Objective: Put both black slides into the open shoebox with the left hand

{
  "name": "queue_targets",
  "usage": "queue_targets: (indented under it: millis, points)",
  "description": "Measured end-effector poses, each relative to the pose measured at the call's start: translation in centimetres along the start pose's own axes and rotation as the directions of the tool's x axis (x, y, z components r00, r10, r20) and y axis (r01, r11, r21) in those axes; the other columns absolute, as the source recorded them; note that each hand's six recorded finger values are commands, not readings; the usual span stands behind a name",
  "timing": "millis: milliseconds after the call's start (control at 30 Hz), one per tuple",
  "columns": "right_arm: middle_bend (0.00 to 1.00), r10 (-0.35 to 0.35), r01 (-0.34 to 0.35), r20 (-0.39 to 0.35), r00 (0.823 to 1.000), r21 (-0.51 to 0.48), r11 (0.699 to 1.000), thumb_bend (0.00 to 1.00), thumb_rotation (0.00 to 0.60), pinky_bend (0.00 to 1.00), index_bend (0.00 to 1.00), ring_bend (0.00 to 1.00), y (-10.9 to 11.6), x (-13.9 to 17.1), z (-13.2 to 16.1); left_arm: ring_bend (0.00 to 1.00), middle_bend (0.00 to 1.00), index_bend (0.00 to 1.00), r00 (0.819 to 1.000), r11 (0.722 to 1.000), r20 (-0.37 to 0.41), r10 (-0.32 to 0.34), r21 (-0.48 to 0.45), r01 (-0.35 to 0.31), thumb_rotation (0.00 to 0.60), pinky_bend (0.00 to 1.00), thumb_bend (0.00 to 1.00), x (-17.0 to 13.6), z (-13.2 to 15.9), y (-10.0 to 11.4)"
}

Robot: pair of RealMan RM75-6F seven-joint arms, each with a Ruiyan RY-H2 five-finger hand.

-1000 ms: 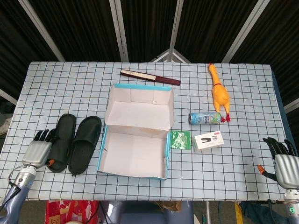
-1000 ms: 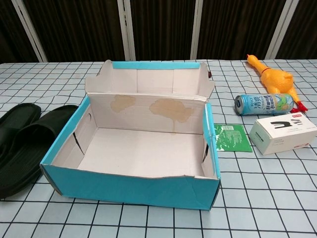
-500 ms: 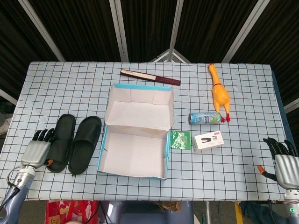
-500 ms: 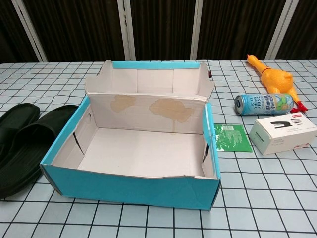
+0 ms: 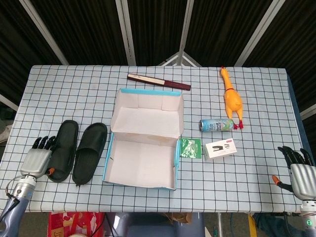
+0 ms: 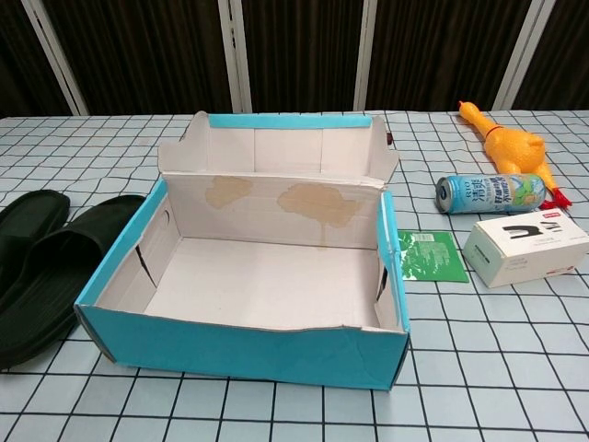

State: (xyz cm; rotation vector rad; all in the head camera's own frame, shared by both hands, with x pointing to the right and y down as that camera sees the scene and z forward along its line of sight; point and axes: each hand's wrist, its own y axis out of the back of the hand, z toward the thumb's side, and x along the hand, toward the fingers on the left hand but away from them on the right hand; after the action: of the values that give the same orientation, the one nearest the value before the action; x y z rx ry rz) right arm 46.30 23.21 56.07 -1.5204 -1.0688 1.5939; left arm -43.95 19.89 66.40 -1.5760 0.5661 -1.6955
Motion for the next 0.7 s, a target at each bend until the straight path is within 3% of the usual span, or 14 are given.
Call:
queue_targets:
  millis: [500,700]
  points:
    - [0.16,0.001,-0.001,-0.004,1.0,-0.002,1.0,0.23,0.6,0.08,0.18,0.2,0.0,0.1,0.1,0.0,0.04,0.39,0.998,1.0,-0.053,0.025,-0.001,-0.025,0.6,0.03,0.56,-0.8,-2.6,0.6]
    - [0.16,0.004,-0.004,-0.005,1.0,-0.004,1.0,0.23,0.6,0.08,0.18,0.2,0.0,0.1,0.2,0.0,0.06,0.4,0.995,0.996,-0.045,0.09,0.026,-0.089,0.6,0.03,0.56,-1.0,-2.7,2.7]
